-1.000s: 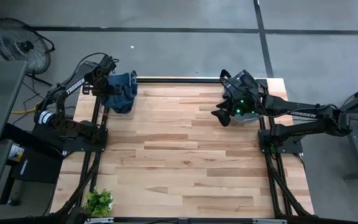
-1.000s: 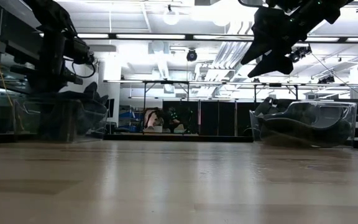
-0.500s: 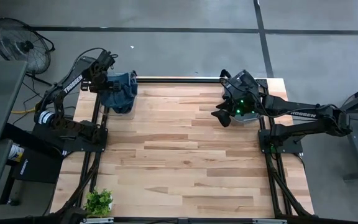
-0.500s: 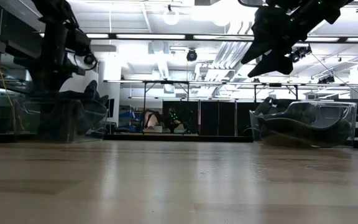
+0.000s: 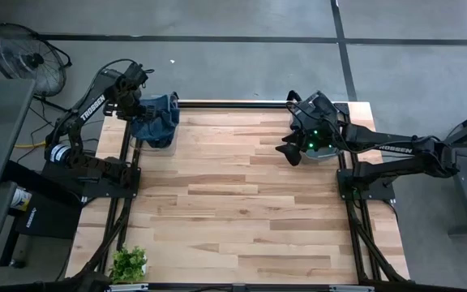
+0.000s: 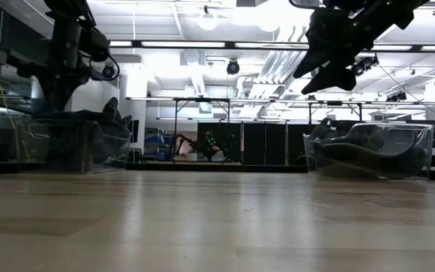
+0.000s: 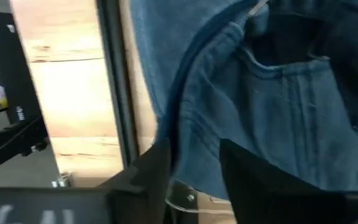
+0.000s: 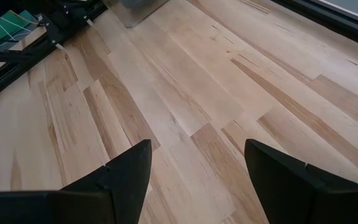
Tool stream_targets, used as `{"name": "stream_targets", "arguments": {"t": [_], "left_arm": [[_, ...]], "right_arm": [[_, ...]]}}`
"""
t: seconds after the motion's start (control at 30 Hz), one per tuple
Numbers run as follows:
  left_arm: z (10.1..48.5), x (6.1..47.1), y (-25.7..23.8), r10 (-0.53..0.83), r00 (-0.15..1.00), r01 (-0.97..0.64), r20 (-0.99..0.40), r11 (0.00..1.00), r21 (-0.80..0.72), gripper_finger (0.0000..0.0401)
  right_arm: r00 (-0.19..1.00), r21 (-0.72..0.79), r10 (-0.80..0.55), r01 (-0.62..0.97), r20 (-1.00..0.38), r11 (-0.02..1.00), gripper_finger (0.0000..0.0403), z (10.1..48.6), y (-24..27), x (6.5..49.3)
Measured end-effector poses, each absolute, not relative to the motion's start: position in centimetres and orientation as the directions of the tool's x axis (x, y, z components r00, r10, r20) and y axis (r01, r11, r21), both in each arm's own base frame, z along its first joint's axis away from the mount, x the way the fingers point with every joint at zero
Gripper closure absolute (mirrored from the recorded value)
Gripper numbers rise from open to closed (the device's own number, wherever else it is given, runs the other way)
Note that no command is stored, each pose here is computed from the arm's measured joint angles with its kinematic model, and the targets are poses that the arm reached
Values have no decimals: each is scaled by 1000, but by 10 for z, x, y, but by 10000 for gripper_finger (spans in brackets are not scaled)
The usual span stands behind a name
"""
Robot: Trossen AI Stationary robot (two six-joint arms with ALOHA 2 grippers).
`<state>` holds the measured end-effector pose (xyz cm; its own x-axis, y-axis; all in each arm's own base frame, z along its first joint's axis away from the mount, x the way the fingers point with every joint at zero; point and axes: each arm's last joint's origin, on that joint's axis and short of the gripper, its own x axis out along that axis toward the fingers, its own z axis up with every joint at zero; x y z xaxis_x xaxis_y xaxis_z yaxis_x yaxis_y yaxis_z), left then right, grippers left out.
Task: Pick & Place hat
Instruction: Put the blue cap into the left transparent bin
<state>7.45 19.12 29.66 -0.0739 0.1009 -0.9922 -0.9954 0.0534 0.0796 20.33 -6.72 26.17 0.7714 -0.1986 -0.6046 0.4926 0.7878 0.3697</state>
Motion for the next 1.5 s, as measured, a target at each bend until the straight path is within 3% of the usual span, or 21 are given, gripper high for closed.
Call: {"name": "stream_targets", "arguments": {"t": [0.27, 0.4, 0.53, 0.87, 1.17, 1.5], "left_arm": [[296, 78, 190, 70, 11, -996, -997, 86, -5, 391], [297, 86, 188, 62, 46, -993, -997, 116, -39, 391], [297, 90, 185, 82, 0, -994, -997, 110, 9, 398], [298, 114, 184, 153, 110, -989, -982, 111, -93, 400], [294, 127, 200, 238, 161, -976, -958, -102, -190, 401], [263, 141, 224, 171, 99, -973, -980, -190, -132, 401]], "right_arm": [[771, 361, -199, 488, -604, 795, 151, 262, -67, 203], [771, 356, -199, 485, -605, 799, 151, 262, -67, 203], [771, 355, -201, 487, -604, 798, 151, 262, -67, 203], [770, 353, -204, 489, -604, 798, 151, 262, -67, 203], [769, 343, -207, 486, -605, 804, 151, 262, -67, 203], [764, 338, -206, 487, -612, 805, 151, 261, -67, 203]]}}
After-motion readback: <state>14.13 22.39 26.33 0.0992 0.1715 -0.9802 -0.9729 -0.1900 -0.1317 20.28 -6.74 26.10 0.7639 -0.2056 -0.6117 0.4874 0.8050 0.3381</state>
